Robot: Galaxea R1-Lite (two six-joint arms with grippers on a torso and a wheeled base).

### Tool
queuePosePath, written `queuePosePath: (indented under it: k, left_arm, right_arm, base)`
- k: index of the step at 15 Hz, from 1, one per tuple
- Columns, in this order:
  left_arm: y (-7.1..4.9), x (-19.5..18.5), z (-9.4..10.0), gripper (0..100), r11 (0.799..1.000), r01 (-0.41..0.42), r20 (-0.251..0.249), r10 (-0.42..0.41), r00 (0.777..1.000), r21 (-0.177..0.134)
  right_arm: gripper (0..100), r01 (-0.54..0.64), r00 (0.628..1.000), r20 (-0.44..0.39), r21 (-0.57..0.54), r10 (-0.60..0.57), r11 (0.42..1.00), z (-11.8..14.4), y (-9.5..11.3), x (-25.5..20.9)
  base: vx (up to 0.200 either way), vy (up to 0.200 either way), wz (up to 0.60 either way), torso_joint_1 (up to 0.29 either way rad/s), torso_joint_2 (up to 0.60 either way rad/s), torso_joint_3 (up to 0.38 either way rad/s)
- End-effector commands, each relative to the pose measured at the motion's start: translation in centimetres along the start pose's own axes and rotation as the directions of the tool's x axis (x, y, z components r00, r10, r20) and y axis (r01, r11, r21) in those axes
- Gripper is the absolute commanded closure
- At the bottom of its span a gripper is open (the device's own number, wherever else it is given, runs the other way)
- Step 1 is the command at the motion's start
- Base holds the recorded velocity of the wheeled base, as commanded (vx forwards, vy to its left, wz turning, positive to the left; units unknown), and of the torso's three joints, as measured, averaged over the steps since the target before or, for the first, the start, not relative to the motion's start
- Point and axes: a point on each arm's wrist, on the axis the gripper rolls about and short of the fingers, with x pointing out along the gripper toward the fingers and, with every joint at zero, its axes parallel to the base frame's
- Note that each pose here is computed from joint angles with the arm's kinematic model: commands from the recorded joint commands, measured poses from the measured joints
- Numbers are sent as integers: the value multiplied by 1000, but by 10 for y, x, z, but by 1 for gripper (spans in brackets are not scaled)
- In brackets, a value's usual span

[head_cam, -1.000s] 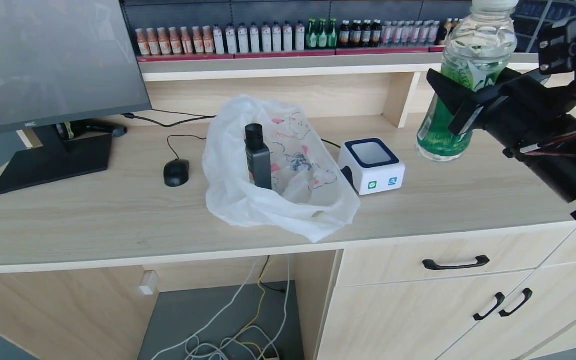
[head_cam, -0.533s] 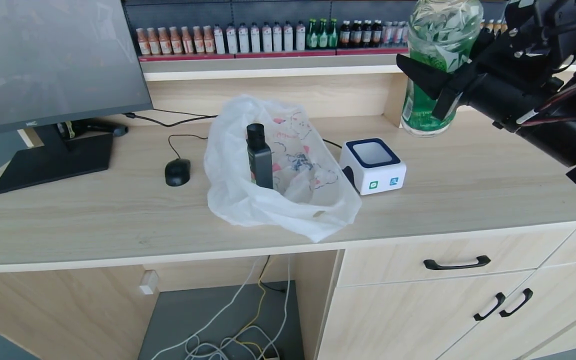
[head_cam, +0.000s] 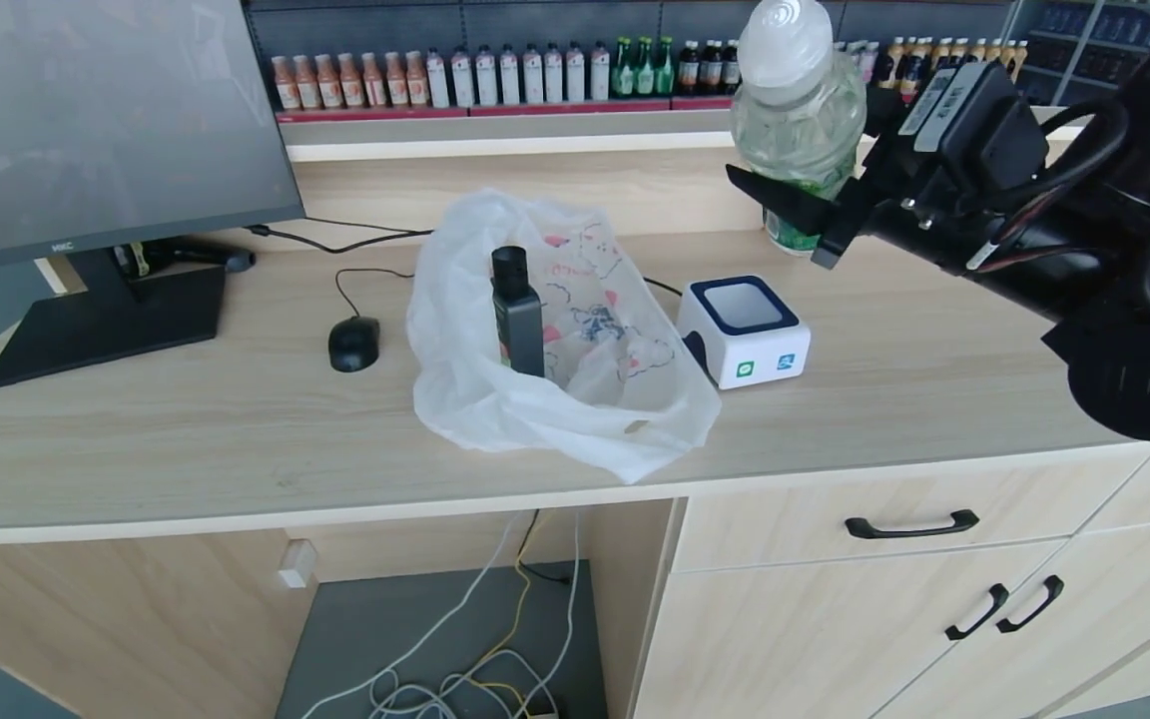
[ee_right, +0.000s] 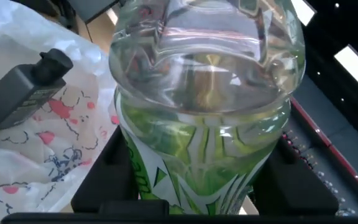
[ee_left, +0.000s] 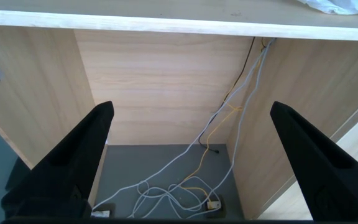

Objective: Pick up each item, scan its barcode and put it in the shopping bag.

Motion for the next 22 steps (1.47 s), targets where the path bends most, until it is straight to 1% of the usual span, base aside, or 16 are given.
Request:
queuePosePath:
  k: [1, 4, 7, 9, 10, 13, 16, 18, 19, 22]
  left_arm:
    - [0, 0, 0, 0, 1000, 0, 0, 0, 1000, 0]
    - [0, 0, 0, 0, 1000, 0, 0, 0, 1000, 0]
    - [0, 0, 0, 0, 1000, 0, 0, 0, 1000, 0]
    - [0, 0, 0, 0, 1000, 0, 0, 0, 1000, 0]
    - [0, 0, 0, 0, 1000, 0, 0, 0, 1000, 0]
    - [0, 0, 0, 0, 1000, 0, 0, 0, 1000, 0]
    - [0, 0, 0, 0, 1000, 0, 0, 0, 1000, 0]
    - [0, 0, 0, 0, 1000, 0, 0, 0, 1000, 0]
    - [0, 0, 0, 0, 1000, 0, 0, 0, 1000, 0]
    - [0, 0, 0, 0, 1000, 0, 0, 0, 1000, 0]
  right_arm:
    - [100, -33, 999, 5, -8, 34, 999, -12, 10, 6]
    - [100, -115, 988, 102, -49, 119, 992, -13, 29, 23]
    - [100, -187, 968, 147, -106, 201, 977, -28, 41, 21]
    - [100, -221, 956, 170, -125, 241, 967, -37, 49, 21]
    - [100, -230, 955, 162, -123, 248, 965, -45, 49, 18]
    - [100, -234, 956, 147, -148, 255, 961, -59, 41, 8]
    - [100, -242, 955, 137, -153, 263, 958, -70, 37, 2]
    - [100, -234, 954, 150, -175, 260, 956, -69, 33, 3]
    - [100, -241, 951, 155, -179, 269, 954, -71, 35, 3]
    - [100, -248, 954, 127, -177, 272, 953, -92, 36, 0]
  base:
    - [0, 0, 0, 0, 0, 0]
    - [0, 0, 0, 0, 0, 0]
    - [0, 0, 0, 0, 0, 0]
    - [0, 0, 0, 0, 0, 0]
    - [0, 0, 0, 0, 0, 0]
    - [0, 0, 0, 0, 0, 0]
    - [0, 0, 0, 0, 0, 0]
    - [0, 0, 0, 0, 0, 0]
    - [0, 0, 0, 0, 0, 0]
    - [0, 0, 0, 0, 0, 0]
